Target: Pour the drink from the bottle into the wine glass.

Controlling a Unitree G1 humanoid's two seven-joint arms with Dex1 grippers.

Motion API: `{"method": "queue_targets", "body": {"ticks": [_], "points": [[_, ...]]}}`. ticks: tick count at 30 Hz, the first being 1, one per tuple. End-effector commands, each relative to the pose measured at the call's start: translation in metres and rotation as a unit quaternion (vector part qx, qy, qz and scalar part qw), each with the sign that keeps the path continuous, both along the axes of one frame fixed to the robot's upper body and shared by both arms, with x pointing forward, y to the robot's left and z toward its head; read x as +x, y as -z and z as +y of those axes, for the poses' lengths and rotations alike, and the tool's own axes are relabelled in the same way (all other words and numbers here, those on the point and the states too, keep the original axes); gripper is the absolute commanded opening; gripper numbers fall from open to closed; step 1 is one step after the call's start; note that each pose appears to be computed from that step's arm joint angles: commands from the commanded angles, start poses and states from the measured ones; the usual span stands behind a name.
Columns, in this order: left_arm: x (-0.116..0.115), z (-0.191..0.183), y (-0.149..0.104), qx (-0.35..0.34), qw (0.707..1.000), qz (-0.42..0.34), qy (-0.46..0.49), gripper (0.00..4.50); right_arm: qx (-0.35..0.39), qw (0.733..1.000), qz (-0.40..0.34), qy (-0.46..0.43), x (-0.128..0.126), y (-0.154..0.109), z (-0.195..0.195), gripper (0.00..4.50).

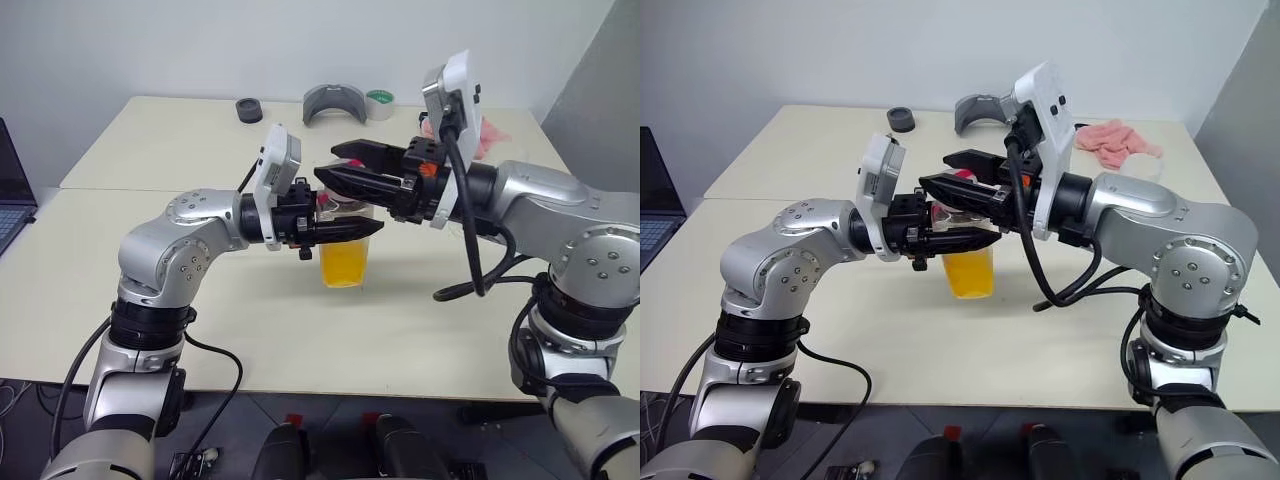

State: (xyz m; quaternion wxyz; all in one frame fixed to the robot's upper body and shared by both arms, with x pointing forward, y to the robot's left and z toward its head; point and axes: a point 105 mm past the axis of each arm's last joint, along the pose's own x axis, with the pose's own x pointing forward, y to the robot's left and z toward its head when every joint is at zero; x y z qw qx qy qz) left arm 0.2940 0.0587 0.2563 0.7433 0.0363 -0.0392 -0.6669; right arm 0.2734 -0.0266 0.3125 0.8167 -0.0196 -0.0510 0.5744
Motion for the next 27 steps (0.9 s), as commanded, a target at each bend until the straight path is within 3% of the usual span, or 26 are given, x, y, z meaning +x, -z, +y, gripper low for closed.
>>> {"method": "queue_targets", "body": {"ticks": [1, 6, 11, 18, 26, 27], "points": [[-0.009, -0.002, -0.019, -0.014, 0.999, -0.032, 0.021, 1.97, 0.004, 0.997, -0.041, -0.070, 0.006, -0.010, -0.003, 1.83], [-0.015, -0.003, -0.021, -0.016, 0.999, -0.033, 0.025, 1.97, -0.003, 0.981, -0.067, -0.180, 0.017, -0.013, 0.007, 1.83], [-0.024, -0.001, -0.021, -0.021, 0.999, -0.027, 0.024, 1.97, -0.015, 0.946, -0.105, -0.308, 0.011, -0.011, 0.023, 1.83], [-0.028, 0.000, -0.021, -0.024, 0.999, -0.025, 0.017, 1.97, -0.036, 0.920, -0.129, -0.368, 0.009, 0.005, 0.030, 1.83], [-0.025, 0.005, -0.017, -0.025, 1.000, -0.017, 0.005, 1.97, -0.065, 0.946, -0.087, -0.306, 0.019, 0.003, -0.008, 4.46], [-0.024, 0.006, -0.017, -0.025, 1.000, -0.016, 0.003, 1.97, -0.064, 0.953, -0.083, -0.286, 0.020, 0.000, -0.014, 4.46]]}}
